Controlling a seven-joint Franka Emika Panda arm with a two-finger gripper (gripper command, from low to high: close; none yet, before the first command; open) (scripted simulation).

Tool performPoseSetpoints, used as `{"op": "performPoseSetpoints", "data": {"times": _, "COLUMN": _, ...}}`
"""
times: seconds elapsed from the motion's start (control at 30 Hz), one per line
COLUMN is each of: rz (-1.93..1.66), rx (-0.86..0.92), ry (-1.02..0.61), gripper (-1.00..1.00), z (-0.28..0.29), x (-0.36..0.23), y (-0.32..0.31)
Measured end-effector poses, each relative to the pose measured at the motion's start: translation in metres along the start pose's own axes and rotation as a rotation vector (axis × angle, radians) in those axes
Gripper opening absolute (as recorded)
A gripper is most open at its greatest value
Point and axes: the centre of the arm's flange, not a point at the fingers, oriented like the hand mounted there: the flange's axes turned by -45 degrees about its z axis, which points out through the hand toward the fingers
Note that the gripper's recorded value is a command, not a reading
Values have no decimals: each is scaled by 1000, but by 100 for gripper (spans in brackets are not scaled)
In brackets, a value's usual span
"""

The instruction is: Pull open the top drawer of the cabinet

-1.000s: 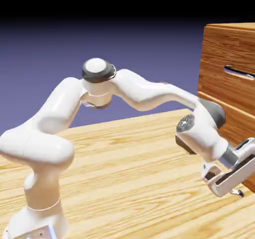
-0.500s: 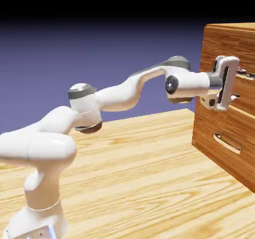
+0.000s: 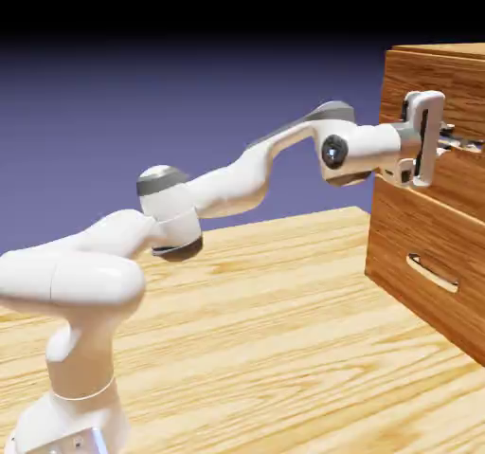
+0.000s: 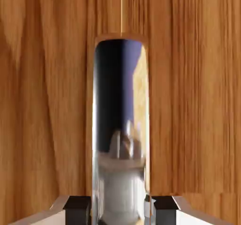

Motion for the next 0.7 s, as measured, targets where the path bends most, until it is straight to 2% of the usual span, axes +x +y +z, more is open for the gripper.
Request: {"op": "performPoseSetpoints", "data": {"times": 0.7, "rz": 0, "rx": 1, "ry": 0, "gripper": -100, "z": -212, "x": 0, "y": 0}}
